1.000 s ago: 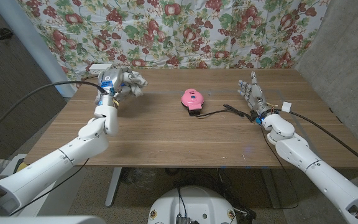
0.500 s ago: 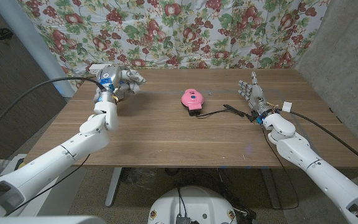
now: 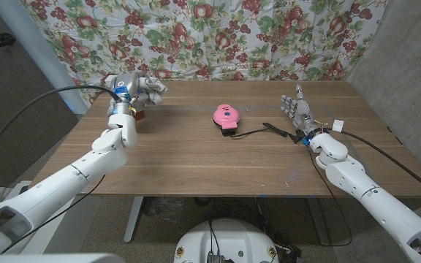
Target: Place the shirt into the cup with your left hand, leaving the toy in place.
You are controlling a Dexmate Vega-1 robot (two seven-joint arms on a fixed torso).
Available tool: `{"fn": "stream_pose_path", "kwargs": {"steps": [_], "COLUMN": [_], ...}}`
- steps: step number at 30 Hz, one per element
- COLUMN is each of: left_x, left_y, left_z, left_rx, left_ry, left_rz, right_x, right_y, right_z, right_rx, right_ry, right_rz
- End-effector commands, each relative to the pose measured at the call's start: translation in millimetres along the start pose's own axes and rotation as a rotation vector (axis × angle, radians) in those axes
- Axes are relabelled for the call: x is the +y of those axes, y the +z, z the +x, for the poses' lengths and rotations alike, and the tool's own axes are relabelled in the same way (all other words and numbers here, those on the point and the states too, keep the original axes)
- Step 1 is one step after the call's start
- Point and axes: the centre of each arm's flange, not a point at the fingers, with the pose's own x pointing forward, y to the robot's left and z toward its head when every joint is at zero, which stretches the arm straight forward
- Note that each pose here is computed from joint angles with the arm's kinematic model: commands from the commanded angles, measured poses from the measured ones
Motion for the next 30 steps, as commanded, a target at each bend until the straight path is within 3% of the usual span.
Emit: {"fn": "stream_pose_path", "kwargs": {"steps": [1, 8, 30], "left_x": [6.2, 9.6, -2.1], "left_y": [-9.5, -14.7, -24.4], "left_z": [8.0, 13.8, 34.8], "left_rx": [0.011, 0.019, 0.022], "left_ry": [0.016, 0.021, -0.001], "left_rz": [0.018, 0.038, 0.039], "right_x": [3.9, 6.8, 9.3], "right_y": [-2.9, -2.5, -1.8], "right_z": [2.4, 4.1, 4.5], "right_rx": [0.008, 0.011, 0.015], "right_ry": [0.005, 0.009, 0.003], "right_rz": [0.004, -0.001, -0.007]}}
